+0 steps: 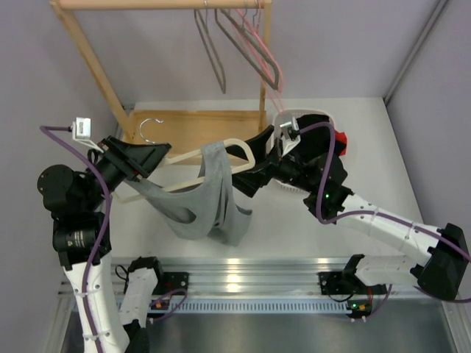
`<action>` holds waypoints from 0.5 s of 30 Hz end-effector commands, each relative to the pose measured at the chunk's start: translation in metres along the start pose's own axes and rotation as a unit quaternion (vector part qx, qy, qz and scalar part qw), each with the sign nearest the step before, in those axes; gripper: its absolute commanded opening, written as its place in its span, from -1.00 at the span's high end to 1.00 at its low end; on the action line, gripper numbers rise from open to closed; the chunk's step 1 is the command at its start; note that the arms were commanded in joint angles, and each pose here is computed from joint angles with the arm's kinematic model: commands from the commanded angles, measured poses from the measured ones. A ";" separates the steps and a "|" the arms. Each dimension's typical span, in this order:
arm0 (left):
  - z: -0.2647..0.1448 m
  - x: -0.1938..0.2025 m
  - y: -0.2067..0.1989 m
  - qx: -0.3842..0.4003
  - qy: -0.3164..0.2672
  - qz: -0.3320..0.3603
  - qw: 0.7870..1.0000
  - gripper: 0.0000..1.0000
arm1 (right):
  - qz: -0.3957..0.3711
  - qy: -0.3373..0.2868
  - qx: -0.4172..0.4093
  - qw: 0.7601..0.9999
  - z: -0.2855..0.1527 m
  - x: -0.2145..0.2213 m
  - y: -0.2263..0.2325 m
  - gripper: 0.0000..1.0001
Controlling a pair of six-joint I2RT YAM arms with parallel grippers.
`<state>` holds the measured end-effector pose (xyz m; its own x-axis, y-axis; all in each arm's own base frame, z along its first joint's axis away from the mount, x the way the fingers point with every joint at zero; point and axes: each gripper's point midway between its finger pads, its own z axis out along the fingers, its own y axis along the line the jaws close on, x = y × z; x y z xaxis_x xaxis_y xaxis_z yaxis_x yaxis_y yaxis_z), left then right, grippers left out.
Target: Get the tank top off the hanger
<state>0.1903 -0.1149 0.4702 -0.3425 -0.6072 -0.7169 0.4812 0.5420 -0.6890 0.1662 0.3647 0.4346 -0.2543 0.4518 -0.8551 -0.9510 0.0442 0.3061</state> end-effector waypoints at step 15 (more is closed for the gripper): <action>0.005 -0.025 -0.026 0.035 -0.022 0.040 0.998 1.00 | -0.064 -0.027 -0.025 0.997 -0.022 -0.008 0.018 -0.99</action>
<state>0.1955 -0.1142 0.4792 -0.3323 -0.6028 -0.7254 0.4941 0.5439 -0.6783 0.1602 0.3578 0.4198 -0.2197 0.4370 -0.8722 -0.9603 0.0606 0.2722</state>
